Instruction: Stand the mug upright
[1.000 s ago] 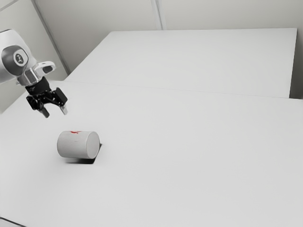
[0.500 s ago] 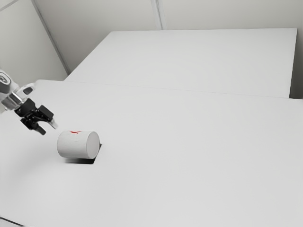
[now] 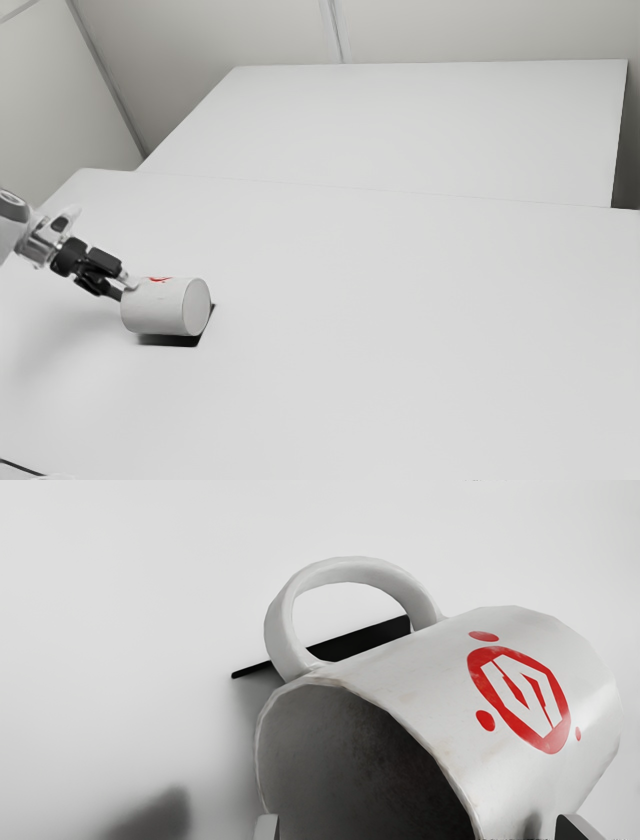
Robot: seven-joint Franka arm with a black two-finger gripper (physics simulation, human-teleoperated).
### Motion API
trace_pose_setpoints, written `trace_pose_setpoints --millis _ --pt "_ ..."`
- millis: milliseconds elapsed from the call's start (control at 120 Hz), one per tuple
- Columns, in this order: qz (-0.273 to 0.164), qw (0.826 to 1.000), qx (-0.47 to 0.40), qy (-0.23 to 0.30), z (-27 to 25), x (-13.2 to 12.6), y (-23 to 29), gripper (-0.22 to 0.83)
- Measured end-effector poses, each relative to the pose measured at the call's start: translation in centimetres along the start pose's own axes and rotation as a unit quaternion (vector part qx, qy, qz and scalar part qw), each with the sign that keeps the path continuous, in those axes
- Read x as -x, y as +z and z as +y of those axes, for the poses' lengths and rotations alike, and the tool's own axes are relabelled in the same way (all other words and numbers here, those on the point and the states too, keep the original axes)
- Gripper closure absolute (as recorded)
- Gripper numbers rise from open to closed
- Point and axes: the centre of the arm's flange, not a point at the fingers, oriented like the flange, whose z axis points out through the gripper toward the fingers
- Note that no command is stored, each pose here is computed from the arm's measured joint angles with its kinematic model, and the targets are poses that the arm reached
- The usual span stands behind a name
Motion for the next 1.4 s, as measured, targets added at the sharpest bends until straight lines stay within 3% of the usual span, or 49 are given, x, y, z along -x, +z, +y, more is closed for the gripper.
trace_pose_setpoints --millis 250,725,1033,1200,1400 --pt "0.023 0.996 0.076 0.038 0.4 0.0 1.0 0.06" --pt "0.031 0.986 0.126 0.106 2.6 -1.0 1.4 0.60" --pt "0.027 0.982 0.103 0.153 5.7 -2.3 0.3 0.75" --pt "-0.019 0.973 0.036 0.227 12.5 -4.7 0.8 0.77" --pt "-0.084 0.944 -0.066 0.311 19.0 -6.8 5.0 0.78"
